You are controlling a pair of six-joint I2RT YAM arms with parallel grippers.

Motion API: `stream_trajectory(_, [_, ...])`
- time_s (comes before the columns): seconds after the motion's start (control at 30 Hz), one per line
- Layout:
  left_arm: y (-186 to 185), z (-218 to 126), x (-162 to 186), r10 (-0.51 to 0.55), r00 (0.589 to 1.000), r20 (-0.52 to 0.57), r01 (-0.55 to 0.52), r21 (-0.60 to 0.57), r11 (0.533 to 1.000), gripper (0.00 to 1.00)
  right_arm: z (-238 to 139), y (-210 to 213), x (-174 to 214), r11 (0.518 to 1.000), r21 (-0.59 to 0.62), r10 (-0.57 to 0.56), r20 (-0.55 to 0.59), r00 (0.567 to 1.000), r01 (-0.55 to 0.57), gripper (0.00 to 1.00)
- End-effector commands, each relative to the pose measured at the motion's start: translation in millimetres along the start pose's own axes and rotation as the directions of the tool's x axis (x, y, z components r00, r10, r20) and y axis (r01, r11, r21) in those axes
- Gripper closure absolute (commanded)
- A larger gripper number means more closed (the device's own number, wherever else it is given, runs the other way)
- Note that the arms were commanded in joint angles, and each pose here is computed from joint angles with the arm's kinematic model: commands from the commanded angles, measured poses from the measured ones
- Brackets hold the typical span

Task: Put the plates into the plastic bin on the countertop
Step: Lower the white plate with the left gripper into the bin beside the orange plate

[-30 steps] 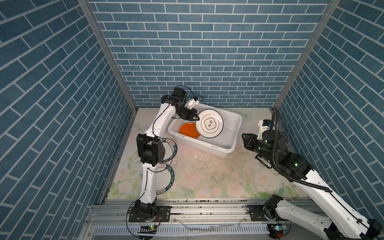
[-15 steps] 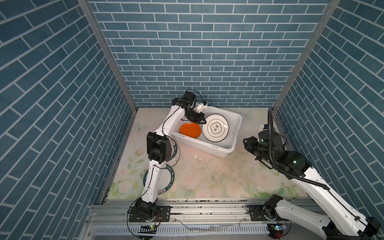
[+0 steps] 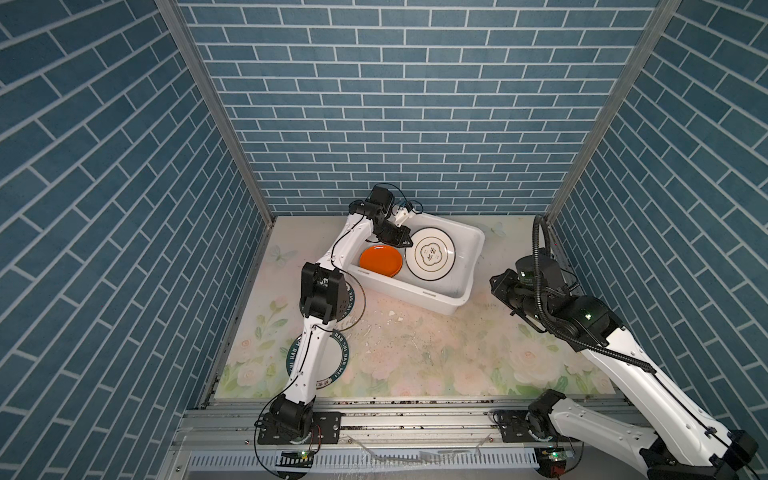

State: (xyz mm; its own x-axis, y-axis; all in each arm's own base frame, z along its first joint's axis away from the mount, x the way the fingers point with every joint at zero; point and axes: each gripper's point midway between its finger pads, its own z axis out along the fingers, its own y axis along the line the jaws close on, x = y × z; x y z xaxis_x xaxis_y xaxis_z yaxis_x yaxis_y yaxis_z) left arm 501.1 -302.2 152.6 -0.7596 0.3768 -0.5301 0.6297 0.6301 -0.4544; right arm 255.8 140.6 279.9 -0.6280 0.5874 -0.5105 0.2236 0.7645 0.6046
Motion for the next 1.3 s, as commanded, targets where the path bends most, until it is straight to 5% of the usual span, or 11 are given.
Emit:
stream_trajectory(0.0, [-1,13,-6,0.01,1.0,0.021,-0.01,0.037,0.999,1.0,-6,-7,-4,0.997,0.023,0.072,0.023,0.997,-0.072,0.77])
stream_trajectory(1.27, [4,81,32,-0.016,0.996,-0.093,0.023,0.074,0.997,0.91,9,-16,6,0.989,0.044,0.145,-0.002,0.989,-0.144,0.78])
